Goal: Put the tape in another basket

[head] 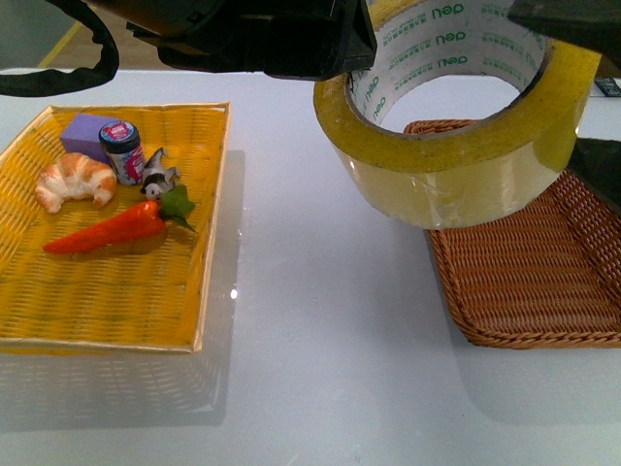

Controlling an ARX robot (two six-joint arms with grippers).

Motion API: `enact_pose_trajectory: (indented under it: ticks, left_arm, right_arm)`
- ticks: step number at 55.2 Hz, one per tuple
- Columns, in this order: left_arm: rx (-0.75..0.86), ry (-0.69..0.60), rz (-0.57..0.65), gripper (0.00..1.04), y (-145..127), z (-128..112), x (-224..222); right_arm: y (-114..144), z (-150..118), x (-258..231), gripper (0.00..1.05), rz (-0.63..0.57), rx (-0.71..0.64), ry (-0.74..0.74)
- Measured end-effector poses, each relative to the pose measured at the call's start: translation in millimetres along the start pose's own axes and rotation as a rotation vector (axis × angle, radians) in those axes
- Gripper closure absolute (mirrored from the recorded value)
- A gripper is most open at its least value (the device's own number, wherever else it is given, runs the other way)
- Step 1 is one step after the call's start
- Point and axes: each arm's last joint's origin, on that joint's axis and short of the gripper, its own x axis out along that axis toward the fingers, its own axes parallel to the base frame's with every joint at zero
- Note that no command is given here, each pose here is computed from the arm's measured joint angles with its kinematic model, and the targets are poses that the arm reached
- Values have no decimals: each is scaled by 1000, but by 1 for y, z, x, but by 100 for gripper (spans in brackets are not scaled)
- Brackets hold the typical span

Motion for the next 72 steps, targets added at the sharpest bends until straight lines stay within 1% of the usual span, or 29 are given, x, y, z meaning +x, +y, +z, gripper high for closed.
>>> enact_pose_trajectory:
  ticks: [9,27,31,40,43,52,54,64,65,67,68,70,72]
  left_arm:
    - [-4,1,-1,91,0,0,0]
    - [-10,2,-5,91,0,0,0]
    - [-13,2,-7,91,0,0,0]
    - [-17,3,-8,90,0,0,0]
    - [-23,4,-11,84,0,0,0]
    - [-36,3,-28,59,-1,0,-1]
    - [-36,2,-29,56,-1,0,-1]
    - [-36,-25,-27,29,-1,5,-8]
    - [-36,-35,-27,24,-1,7,-11]
    - [-35,-50,-27,17,-1,9,-16]
    - [-34,-54,-26,15,-1,10,-17]
    - [-35,-69,-24,9,0,11,-22]
    - [-36,-82,-21,7,1,12,-26]
  right_arm:
    - [0,-6,3,9,-3,11,29]
    - [1,-7,4,54,-1,27,34]
    - [1,-7,4,56,1,35,31]
    - [1,-7,4,56,2,40,31]
    - [1,-7,4,56,3,40,32]
    - [-1,-9,4,57,-7,39,39]
    - [-1,-9,4,57,-7,39,40]
    - [-1,-8,4,57,-10,41,36]
    - [-2,-8,4,57,-12,41,34]
    - [-3,-7,3,57,-16,44,30]
    - [-4,-7,3,57,-18,45,29]
    - [-6,-5,2,57,-23,49,22]
    - [-7,-4,1,57,-26,52,17]
